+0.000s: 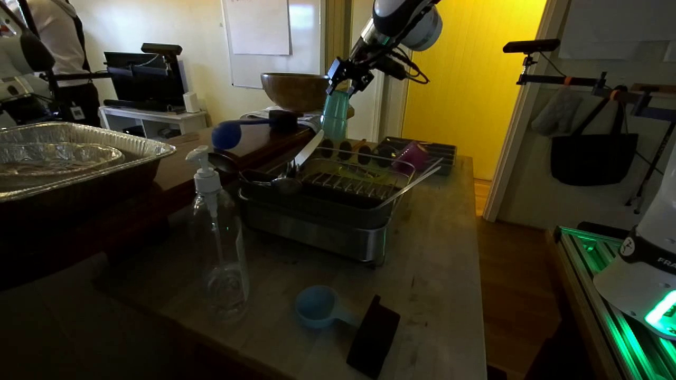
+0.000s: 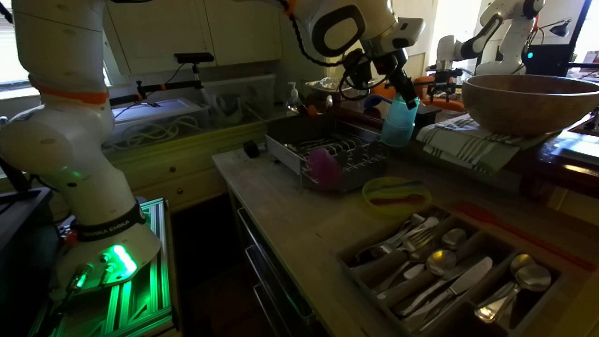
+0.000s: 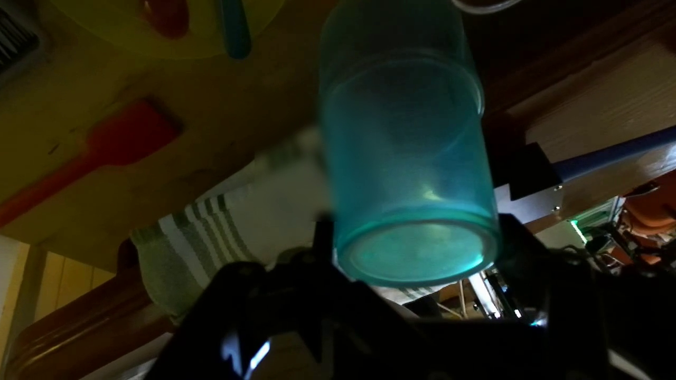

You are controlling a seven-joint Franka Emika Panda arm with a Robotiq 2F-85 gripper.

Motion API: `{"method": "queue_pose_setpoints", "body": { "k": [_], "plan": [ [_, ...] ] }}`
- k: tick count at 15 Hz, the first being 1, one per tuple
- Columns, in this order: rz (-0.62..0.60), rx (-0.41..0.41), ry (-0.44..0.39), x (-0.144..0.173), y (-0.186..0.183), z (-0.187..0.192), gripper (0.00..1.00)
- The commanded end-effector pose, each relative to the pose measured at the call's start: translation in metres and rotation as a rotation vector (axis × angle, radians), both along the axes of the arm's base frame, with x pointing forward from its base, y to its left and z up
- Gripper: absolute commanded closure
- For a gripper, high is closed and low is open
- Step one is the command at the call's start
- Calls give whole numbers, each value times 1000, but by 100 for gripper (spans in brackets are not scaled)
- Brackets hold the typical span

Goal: Adjust the blue cup on the dish rack

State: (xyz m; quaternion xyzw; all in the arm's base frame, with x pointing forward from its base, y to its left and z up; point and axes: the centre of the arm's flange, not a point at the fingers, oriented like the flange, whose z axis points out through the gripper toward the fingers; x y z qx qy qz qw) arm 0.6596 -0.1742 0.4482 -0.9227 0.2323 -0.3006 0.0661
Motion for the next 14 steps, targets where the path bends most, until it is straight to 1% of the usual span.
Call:
{"method": "queue_pose_setpoints", "body": {
  "k": [1, 4, 14],
  "plan": [
    [-1, -28, -22, 17, -1, -11, 51],
    [10, -21, -4, 18, 1, -19, 51],
    [45, -50, 57, 13, 11, -50, 51]
  ]
}}
